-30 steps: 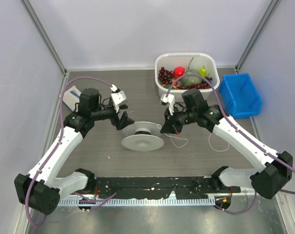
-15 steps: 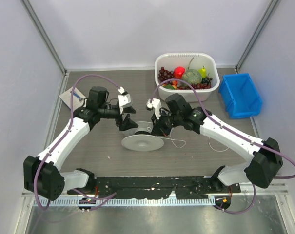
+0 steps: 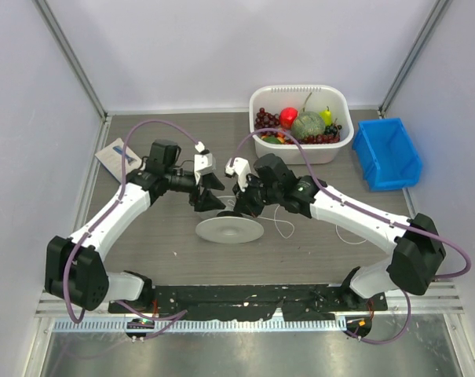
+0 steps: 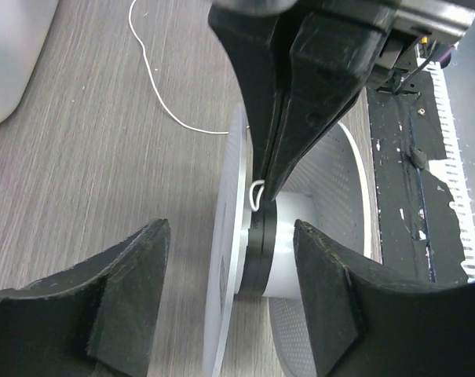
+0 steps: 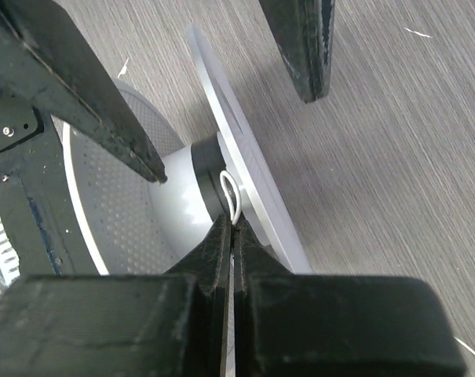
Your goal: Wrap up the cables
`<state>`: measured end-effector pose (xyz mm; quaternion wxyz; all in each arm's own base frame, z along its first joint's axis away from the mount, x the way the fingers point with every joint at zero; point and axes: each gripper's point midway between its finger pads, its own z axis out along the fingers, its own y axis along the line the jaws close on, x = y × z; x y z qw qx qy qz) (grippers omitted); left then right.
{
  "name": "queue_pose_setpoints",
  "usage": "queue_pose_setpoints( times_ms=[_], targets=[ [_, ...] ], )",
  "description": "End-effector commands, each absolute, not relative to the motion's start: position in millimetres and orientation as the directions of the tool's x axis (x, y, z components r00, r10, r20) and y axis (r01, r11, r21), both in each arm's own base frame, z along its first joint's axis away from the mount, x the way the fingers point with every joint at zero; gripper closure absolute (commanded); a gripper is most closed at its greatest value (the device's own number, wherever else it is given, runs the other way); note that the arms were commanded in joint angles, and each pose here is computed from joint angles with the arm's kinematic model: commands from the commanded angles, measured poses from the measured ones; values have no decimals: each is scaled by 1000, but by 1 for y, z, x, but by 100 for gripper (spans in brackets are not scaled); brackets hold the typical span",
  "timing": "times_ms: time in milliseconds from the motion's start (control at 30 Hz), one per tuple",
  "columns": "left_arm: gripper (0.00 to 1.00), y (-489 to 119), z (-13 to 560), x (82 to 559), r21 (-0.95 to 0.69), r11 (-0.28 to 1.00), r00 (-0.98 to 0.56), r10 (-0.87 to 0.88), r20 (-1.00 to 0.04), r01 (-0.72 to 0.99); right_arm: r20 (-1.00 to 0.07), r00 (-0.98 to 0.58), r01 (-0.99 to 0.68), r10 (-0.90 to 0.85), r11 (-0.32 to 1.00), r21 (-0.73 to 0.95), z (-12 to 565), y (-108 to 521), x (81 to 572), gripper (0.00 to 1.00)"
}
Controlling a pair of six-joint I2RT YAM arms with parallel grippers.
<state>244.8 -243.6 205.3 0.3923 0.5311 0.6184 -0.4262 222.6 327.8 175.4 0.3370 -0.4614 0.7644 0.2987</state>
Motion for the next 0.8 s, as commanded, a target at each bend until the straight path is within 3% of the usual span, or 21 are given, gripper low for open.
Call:
queue_pose_setpoints(
  times_ms=[0, 433, 767],
  targets=[
    [36, -251, 223, 246, -65, 12, -66, 276, -959, 998, -837, -318, -894, -446, 435, 107, 189, 343, 236, 99],
    [52, -257, 211, 247, -68, 3, -66, 273, -960, 998, -865, -335, -862, -373, 493, 121, 185, 347, 237, 99],
    [51, -253, 203, 241, -48, -10, -43, 313, -949, 999, -896, -318, -855, -308, 503, 131, 201, 344, 235, 99]
  ],
)
